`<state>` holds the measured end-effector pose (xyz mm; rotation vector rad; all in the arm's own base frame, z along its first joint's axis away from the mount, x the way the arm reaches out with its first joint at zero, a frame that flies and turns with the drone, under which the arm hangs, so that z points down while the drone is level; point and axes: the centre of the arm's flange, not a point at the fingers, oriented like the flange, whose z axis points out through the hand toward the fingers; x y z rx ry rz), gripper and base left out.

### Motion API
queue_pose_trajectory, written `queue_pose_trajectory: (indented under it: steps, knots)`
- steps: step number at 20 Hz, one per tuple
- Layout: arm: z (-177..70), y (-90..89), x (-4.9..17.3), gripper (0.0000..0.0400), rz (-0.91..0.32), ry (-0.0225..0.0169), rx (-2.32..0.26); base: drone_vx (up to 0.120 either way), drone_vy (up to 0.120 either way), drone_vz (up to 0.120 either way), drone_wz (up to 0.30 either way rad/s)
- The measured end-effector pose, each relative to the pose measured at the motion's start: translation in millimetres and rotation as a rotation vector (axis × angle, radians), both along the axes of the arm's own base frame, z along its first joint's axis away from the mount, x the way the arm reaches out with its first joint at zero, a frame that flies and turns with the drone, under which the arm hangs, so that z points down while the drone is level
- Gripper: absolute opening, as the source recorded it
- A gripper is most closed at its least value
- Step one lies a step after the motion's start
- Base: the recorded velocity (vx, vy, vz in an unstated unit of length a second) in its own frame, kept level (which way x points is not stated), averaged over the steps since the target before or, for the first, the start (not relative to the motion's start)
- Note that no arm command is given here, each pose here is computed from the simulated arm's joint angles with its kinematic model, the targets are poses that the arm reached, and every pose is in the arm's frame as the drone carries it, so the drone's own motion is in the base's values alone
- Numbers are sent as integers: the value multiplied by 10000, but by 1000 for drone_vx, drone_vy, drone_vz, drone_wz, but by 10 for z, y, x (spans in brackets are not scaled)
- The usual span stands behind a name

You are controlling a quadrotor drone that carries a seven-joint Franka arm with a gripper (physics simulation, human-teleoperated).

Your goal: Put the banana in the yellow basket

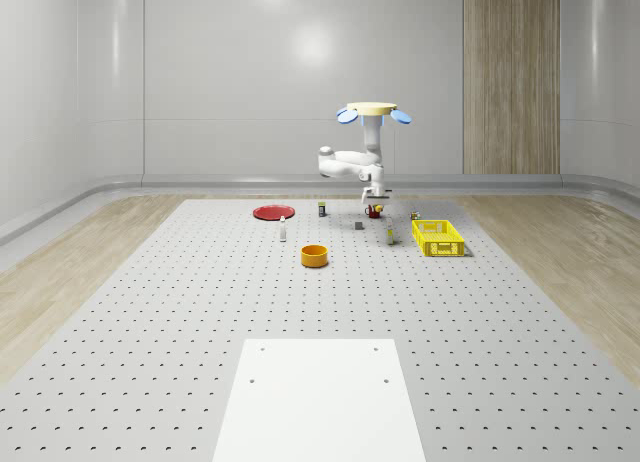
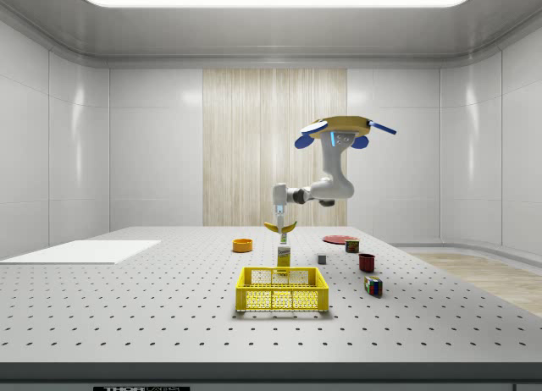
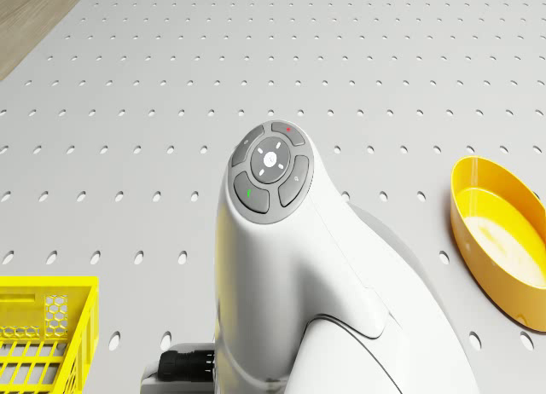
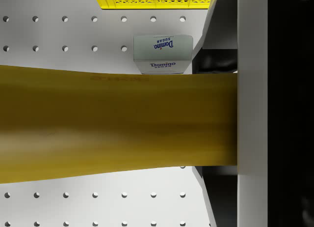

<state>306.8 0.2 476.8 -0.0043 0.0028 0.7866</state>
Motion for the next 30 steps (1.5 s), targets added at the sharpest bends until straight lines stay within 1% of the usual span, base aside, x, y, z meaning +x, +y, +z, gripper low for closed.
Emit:
queue_pose_trajectory:
  steps: [4,17,23,26,30]
  knots:
    - [0,0,0,193,0,0,0,90,120,0,0]
    - [0,0,0,193,1,1,0,0,120,0,0]
    - [0,0,0,193,1,1,0,0,120,-107,0]
    - [0,0,0,193,13,1,-1,0,120,-27,0]
    - [0,0,0,193,7,1,-1,0,120,-120,0]
